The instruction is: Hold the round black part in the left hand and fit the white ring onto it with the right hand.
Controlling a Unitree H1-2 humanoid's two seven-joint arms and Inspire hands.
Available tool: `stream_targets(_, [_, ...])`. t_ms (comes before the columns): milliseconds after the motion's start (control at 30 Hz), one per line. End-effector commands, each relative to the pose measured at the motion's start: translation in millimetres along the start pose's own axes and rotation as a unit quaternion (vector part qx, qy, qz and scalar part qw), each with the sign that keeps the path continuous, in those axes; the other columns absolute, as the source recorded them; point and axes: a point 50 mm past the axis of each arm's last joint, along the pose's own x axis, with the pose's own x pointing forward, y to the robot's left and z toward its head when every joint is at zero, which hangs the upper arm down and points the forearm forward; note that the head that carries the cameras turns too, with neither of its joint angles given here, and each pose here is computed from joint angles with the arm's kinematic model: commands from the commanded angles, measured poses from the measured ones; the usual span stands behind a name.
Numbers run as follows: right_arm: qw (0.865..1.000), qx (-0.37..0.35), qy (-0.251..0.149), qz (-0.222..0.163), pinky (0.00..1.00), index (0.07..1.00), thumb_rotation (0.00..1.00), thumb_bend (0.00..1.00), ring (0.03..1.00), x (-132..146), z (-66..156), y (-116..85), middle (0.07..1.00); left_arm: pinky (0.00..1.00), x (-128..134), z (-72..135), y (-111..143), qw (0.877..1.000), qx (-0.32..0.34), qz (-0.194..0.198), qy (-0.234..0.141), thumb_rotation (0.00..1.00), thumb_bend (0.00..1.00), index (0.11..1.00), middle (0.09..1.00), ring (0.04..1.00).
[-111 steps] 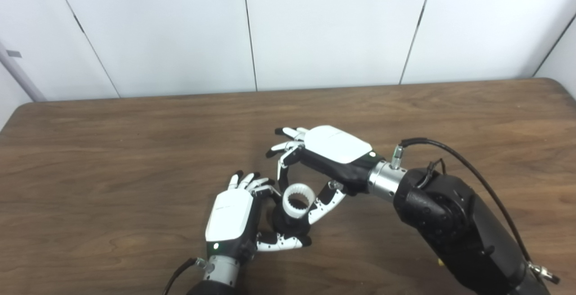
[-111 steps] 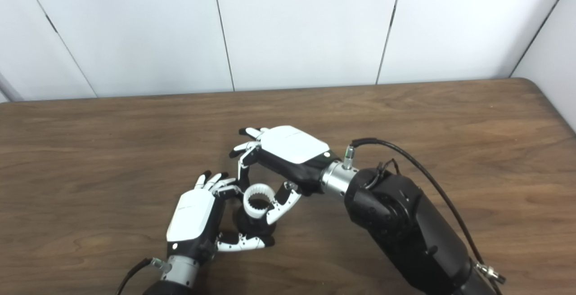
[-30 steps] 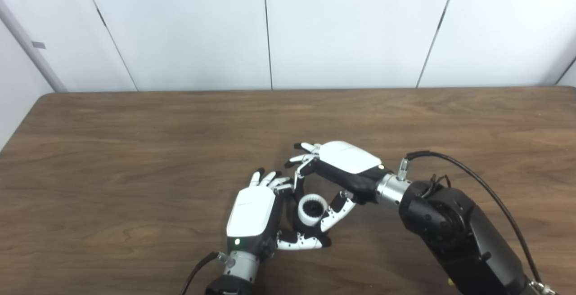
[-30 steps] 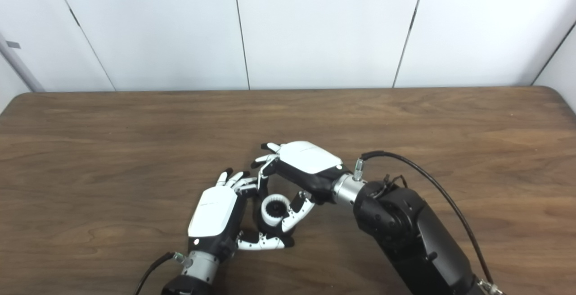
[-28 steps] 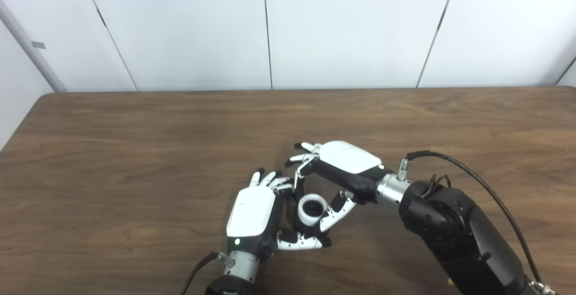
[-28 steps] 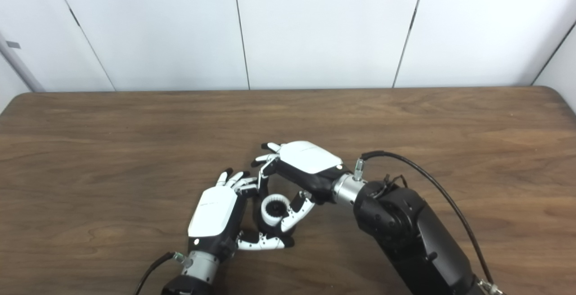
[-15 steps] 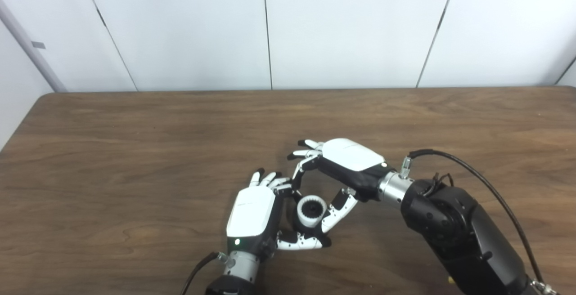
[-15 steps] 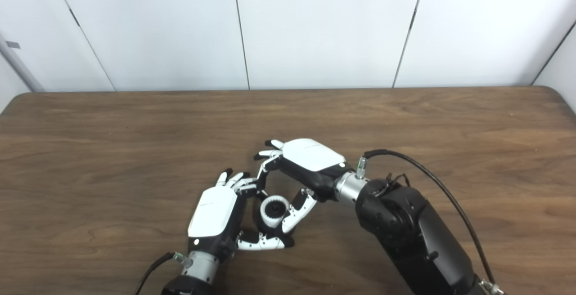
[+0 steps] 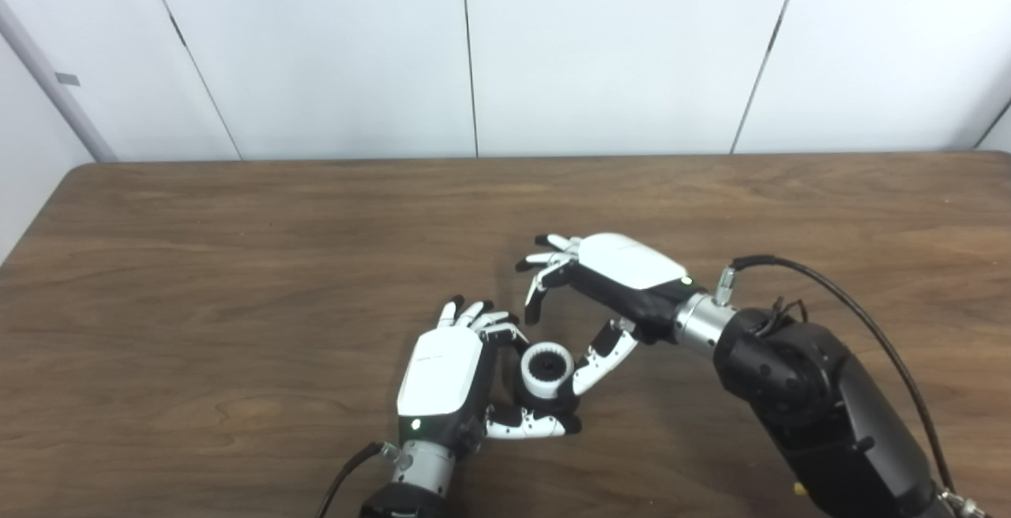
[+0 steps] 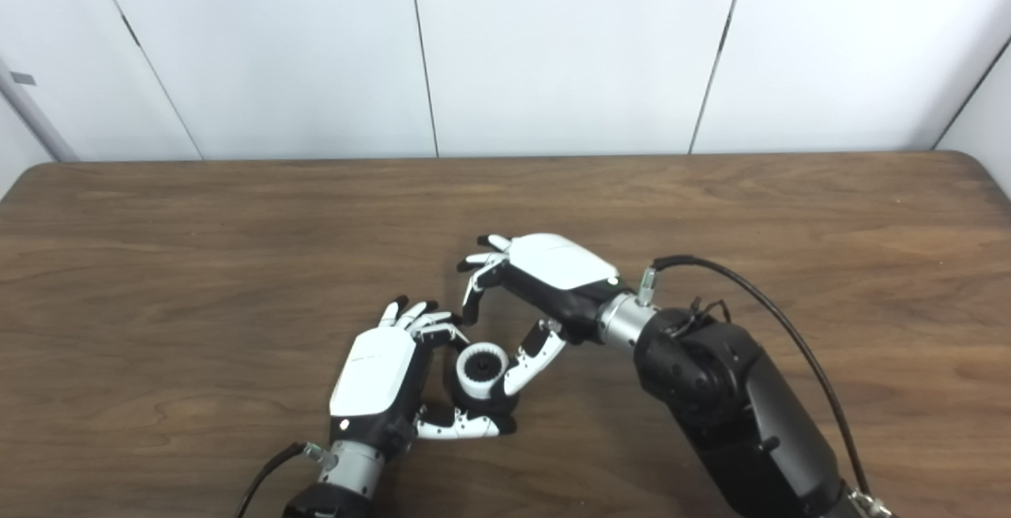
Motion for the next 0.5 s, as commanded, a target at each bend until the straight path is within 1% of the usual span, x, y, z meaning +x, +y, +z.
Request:
stream_targets(0, [0.999,-0.018,-0.016,-0.039,0.99,0.594,0.23,0.93,1.0,-4,8,-29,0.898,1.0,1,-2,1,1.0,0.004,-0.001,-0.006,0.05,0.52,0.483,0.794,0.904])
stream_targets(100, [0.999,-0.017,-0.012,-0.047,0.97,0.599,0.22,0.93,1.0,-10,6,-36,0.899,1.0,1,-4,2,1.0,0.005,-0.002,-0.004,0.05,0.52,0.483,0.793,0.905])
stream_targets(300, [0.998,-0.022,0.009,-0.057,0.91,0.641,0.22,0.94,1.0,-25,1,-52,0.895,1.0,-1,-8,4,1.0,0.011,-0.001,-0.004,0.05,0.52,0.483,0.789,0.897])
stream_targets(467, [0.996,-0.023,0.022,-0.078,0.91,0.636,0.2,0.93,1.0,-35,-10,-61,0.878,1.0,-3,-11,6,1.0,0.019,-0.002,0.0,0.05,0.52,0.487,0.789,0.896])
